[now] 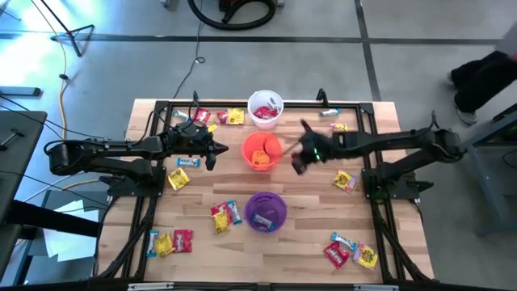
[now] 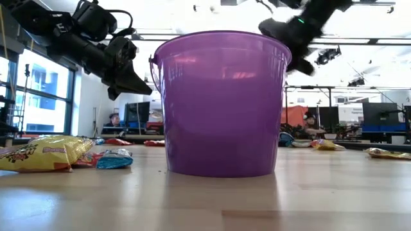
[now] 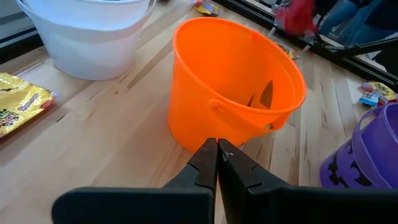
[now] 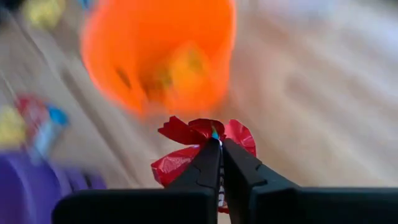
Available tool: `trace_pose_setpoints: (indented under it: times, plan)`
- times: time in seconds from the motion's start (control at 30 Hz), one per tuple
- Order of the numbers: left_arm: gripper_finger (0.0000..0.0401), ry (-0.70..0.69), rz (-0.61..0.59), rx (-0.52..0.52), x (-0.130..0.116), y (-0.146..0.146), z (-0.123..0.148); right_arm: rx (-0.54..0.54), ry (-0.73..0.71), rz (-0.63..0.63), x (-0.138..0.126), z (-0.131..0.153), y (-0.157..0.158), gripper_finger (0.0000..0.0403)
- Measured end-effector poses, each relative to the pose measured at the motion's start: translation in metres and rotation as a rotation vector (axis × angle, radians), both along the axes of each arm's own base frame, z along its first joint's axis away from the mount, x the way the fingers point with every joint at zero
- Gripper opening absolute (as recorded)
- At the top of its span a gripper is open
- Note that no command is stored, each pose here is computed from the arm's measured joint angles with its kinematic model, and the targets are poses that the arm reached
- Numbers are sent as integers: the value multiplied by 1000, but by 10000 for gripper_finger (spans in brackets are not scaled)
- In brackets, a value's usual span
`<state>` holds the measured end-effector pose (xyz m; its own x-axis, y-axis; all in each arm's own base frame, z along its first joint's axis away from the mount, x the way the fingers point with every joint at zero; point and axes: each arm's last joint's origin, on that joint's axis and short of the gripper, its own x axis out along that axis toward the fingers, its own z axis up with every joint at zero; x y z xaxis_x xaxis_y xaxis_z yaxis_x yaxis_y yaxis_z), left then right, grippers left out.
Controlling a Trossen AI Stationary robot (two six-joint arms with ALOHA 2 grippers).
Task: Sort candy
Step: Put the red candy into the white bucket, then put the white chocolate into the violet bucket
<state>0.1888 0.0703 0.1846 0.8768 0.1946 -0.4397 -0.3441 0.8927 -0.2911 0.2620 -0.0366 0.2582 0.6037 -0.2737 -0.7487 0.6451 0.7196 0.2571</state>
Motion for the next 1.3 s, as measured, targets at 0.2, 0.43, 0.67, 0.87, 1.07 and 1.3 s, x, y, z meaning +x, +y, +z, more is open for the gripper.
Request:
trace_pose_setpoints:
  times: [0.2, 0.43, 0.67, 0.87, 1.07, 1.3]
  plan:
    - [0, -1, 0, 0, 0, 0, 0, -163, -110, -17, 37, 50, -49, 3]
    - [0, -1, 0, 1, 0, 0, 0, -275, -42, -15, 74, 66, -114, 1]
    - [0, -1, 0, 1, 0, 0, 0, -205, 84, 20, 96, 46, -166, 1]
    - [0, 0, 0, 1, 0, 0, 0, -132, 197, 6, 108, 18, -186, 1]
    - [0, 0, 0, 1, 0, 0, 0, -111, 244, -1, 111, 6, -189, 37]
    - [0, 0, 0, 1, 0, 0, 0, -129, 216, -17, 112, 11, -189, 121]
